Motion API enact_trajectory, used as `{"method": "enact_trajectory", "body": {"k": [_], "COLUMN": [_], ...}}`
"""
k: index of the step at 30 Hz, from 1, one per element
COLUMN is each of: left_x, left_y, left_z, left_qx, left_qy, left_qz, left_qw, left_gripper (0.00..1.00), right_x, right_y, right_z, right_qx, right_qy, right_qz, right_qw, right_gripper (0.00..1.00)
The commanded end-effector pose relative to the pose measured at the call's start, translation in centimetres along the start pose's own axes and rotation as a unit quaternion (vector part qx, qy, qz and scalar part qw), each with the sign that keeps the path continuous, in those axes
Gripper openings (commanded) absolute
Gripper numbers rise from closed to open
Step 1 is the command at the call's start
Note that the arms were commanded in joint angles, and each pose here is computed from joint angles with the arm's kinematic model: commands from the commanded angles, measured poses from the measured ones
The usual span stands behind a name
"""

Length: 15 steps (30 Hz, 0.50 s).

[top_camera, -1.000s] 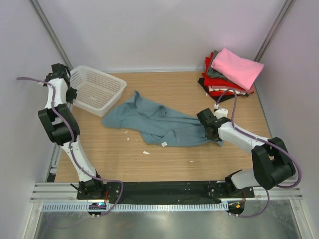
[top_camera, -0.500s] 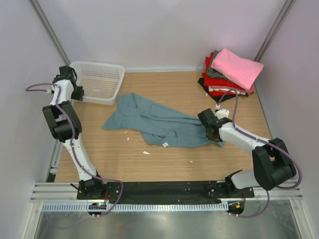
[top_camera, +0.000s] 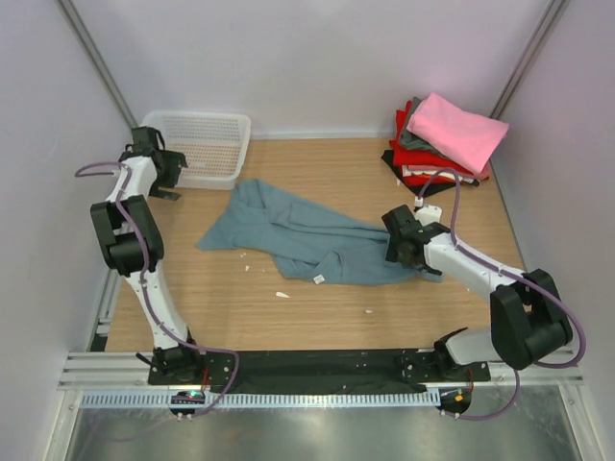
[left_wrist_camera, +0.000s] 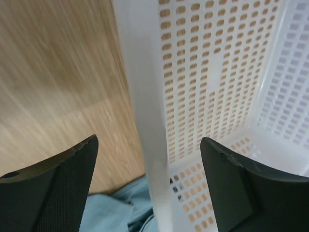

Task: Fold and stack the t-shirts
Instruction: Move the tshirt to the center of the board, then flatten the tshirt out

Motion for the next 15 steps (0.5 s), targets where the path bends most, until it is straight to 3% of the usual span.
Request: {"method": "enact_trajectory", "body": {"k": [1, 5, 9, 10, 15], "left_x": [-1.9, -2.4, -1.9, -1.8, 3.5], "left_y": [8.3, 13.0, 17.7, 21.0, 25.2], "left_z": [-3.9, -3.1, -0.9, -0.7, 5.9], "left_qx": [0.111, 0.116, 0.112, 0.139, 0.156], "left_qy": [-0.023, -0.096, -0.165, -0.182, -0.309], "left_qz": [-0.039, -0.068, -0.106, -0.124, -0.097], "left_qw": [0.993, 0.986, 0.974, 0.966, 0.933], "left_gripper": [0.88, 0.95, 0.96, 0.96, 0.95], "right_x": [-3.7, -5.3, -6.0, -6.6, -7.4], "right_y": [3.1, 5.9, 9.5, 10.5, 13.5], "right_z": [-0.4, -0.5, 3.3, 4.5, 11.3], "right_qx": [-0.012, -0.051, -0.198, -0.226, -0.277], "right_qy": [-0.02, -0.022, 0.019, 0.025, 0.112], "right_qz": [-0.052, -0.064, -0.079, -0.093, -0.101], "right_qw": [0.998, 0.996, 0.977, 0.969, 0.949], "right_gripper": [0.97, 0.98, 0.89, 0.87, 0.82]}}
Point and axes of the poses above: each gripper's point midway between its finger pads, its own y axis back along the fingers, its own z axis along the line the jaws close on, x = y × z, the point moved 5 cm from there along y, back along the fingers, and after that the axes turned 1 degree about y, right-handed, at the moved point
